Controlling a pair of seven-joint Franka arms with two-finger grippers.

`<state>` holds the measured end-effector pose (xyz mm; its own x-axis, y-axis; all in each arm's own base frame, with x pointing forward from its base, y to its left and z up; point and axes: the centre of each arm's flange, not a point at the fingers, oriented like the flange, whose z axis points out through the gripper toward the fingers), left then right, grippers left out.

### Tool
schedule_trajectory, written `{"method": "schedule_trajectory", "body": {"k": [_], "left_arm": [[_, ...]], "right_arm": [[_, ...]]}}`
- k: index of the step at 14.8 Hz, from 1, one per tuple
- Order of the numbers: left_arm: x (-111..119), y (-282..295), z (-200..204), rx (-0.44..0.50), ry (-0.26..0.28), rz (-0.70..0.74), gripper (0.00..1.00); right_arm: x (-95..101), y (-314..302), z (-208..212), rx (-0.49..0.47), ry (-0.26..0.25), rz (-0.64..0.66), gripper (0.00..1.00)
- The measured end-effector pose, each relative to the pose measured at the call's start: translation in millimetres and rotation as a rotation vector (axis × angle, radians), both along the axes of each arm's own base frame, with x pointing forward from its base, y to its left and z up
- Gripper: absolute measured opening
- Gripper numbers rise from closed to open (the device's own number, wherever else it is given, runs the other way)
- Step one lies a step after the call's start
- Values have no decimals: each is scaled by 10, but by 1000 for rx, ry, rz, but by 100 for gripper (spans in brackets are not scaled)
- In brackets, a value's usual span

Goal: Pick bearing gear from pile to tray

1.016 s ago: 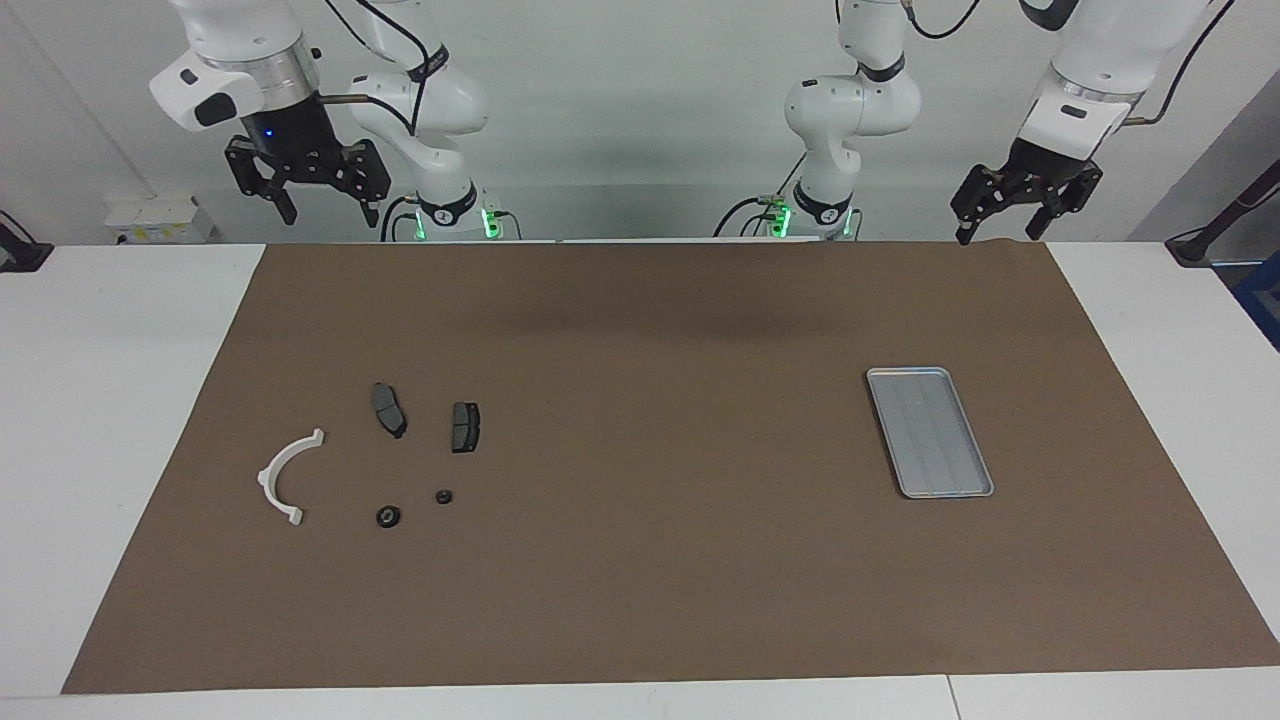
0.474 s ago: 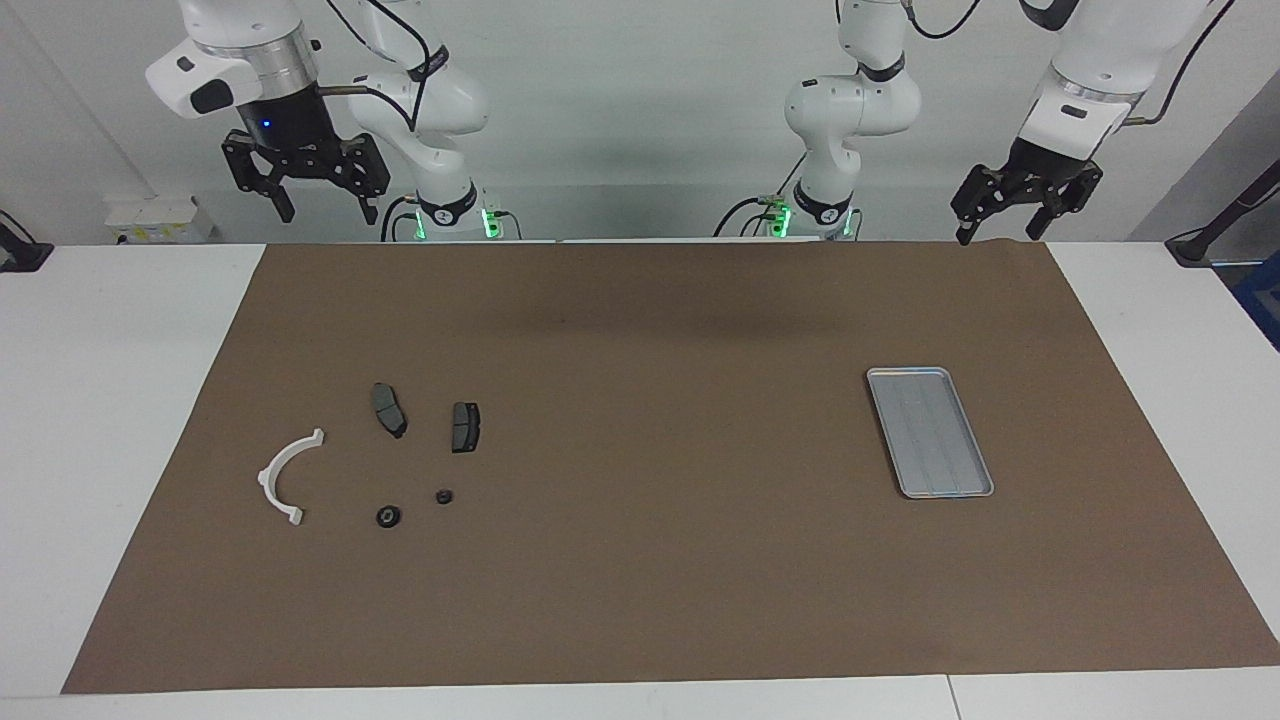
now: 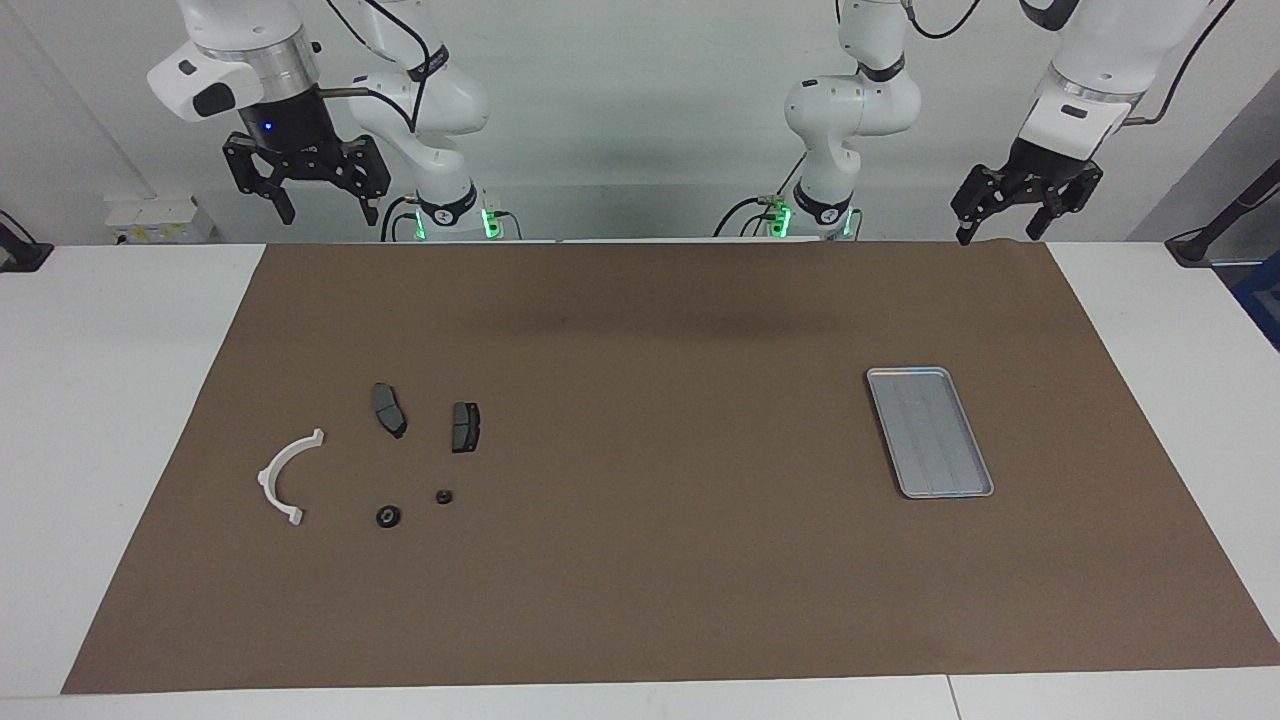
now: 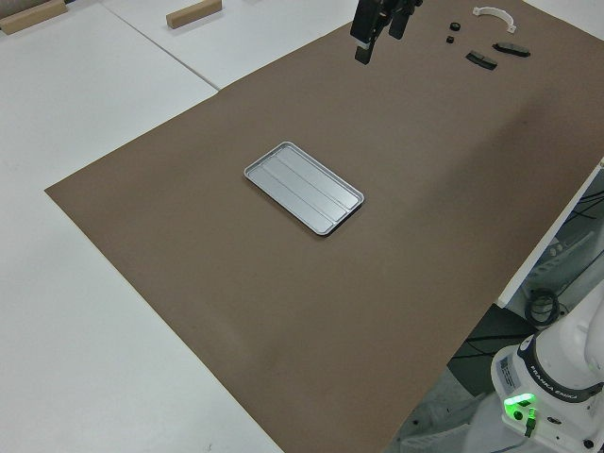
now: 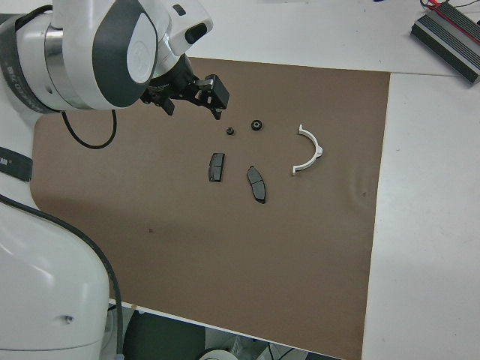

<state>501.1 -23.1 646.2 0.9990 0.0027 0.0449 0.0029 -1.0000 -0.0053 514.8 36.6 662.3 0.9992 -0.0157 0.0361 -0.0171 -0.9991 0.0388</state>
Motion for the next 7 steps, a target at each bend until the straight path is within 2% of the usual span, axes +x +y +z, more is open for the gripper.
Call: {"method": "schedule_trajectory", "body": {"k": [3,7], "left_arm": [[24,30,20,-2,-22,6,100],[44,33,39,0,-42,10,100]], "right_arm": [[194,5,-435,4,21,-13,100],[611,33,-1247,17,16,-17,100]]}}
